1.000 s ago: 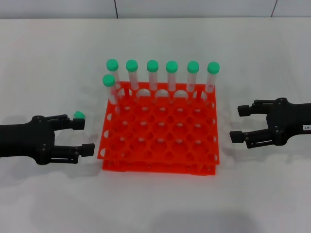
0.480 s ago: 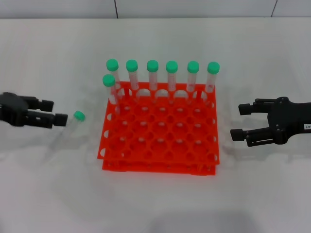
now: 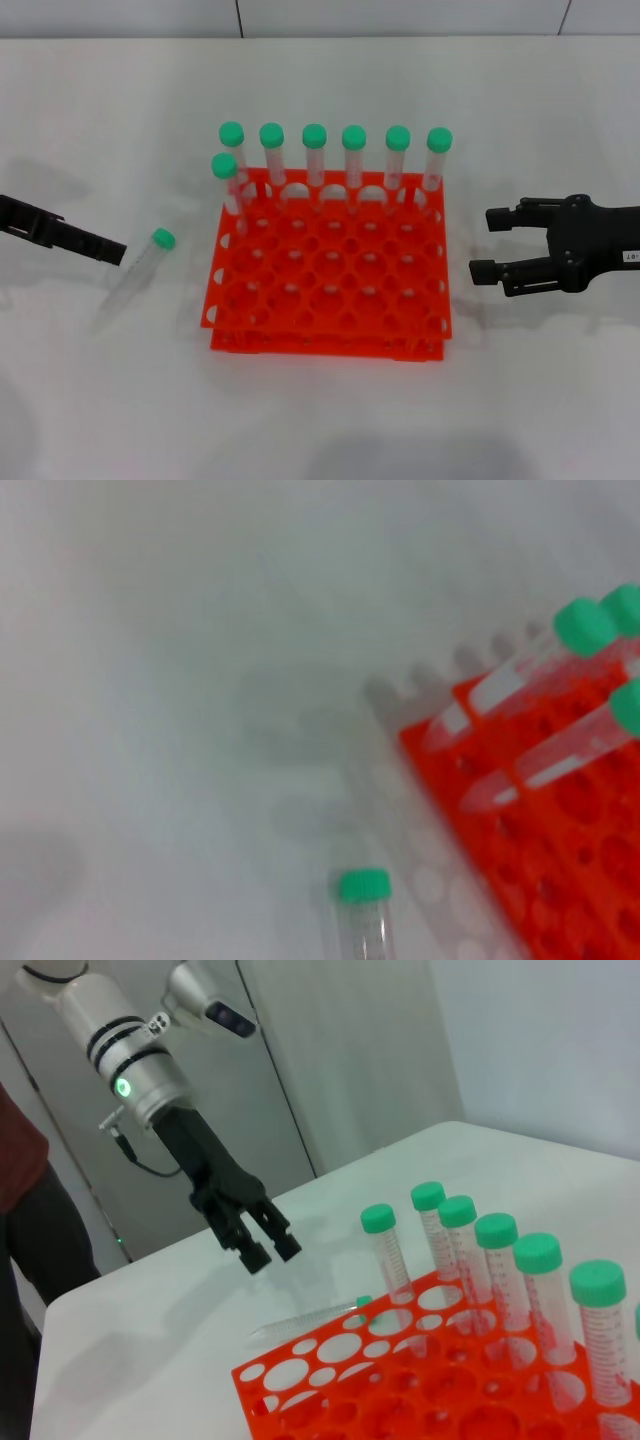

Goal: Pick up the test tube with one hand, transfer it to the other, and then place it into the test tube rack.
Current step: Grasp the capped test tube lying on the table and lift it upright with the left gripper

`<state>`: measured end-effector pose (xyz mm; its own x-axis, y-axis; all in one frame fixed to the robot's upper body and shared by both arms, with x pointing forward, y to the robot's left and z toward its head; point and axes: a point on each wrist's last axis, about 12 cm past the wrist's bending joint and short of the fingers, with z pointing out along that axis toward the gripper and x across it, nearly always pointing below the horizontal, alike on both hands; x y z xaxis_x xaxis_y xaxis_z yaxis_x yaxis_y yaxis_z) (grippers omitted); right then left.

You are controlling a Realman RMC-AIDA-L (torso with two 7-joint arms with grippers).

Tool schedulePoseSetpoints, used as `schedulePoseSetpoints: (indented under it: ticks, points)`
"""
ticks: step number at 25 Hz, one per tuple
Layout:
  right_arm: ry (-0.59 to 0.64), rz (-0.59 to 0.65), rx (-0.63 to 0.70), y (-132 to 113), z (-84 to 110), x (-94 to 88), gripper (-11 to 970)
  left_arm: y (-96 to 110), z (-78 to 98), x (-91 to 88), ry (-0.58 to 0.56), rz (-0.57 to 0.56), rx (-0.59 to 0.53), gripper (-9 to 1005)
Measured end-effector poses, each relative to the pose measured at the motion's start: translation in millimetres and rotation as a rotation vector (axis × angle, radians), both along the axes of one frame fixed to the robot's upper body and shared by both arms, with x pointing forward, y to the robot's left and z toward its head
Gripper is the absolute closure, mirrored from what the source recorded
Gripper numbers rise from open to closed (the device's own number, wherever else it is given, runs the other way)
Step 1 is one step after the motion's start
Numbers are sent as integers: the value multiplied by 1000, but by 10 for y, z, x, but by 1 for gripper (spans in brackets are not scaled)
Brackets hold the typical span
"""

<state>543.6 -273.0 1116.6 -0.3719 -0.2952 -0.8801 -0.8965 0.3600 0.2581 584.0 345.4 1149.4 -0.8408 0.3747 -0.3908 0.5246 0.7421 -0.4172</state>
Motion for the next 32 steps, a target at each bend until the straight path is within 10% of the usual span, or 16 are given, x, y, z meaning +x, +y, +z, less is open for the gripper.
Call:
schedulePoseSetpoints:
  ticks: [9,32]
  points:
    - [3,6,5,5,-4,-14,106,-288,-106,51,136,-88,148,117]
    - [8,-7,8,-43,-51,-72,113,-289,-218,89,135,-74,227,117]
